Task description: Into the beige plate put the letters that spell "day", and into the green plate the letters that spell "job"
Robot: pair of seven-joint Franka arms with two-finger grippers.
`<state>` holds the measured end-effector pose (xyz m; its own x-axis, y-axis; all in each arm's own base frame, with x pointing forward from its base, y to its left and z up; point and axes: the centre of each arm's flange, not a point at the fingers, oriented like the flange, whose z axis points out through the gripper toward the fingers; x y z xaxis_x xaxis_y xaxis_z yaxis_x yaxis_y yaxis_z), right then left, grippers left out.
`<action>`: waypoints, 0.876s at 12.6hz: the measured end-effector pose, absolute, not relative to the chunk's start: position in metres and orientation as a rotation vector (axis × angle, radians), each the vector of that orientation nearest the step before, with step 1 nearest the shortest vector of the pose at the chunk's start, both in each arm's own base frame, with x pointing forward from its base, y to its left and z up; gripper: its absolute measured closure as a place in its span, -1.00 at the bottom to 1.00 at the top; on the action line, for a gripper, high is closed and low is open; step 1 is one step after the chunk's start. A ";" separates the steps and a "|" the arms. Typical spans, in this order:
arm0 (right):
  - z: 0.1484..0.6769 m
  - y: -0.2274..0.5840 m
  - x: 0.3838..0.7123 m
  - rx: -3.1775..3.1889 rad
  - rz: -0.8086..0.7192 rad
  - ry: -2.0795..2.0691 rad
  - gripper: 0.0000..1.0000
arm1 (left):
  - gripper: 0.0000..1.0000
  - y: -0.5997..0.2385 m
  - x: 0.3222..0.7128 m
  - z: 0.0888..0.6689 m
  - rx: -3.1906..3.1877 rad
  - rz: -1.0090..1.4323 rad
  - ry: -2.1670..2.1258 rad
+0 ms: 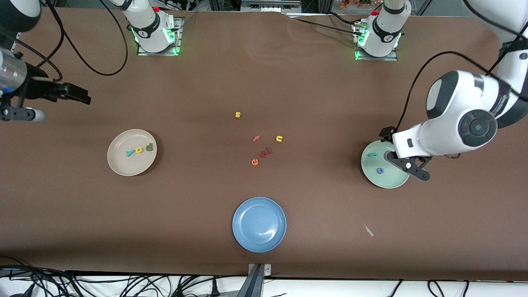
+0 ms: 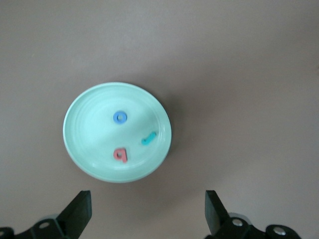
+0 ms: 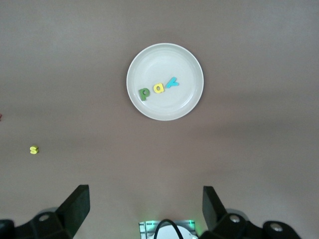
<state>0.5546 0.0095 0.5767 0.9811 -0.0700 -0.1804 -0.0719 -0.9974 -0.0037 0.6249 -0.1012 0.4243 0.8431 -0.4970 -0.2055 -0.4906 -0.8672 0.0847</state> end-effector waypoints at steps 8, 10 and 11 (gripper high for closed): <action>0.592 0.013 0.555 -3.140 0.184 0.023 -1.00 | -1.00 -0.070 0.595 0.544 3.095 -0.121 -0.497; 0.593 0.013 0.558 -3.141 0.150 0.023 -1.00 | -1.00 -0.043 0.586 0.560 3.110 -0.082 -0.410; 0.593 0.013 0.558 -3.141 0.151 0.023 -1.00 | -1.00 -0.040 0.580 0.563 3.121 -0.080 -0.386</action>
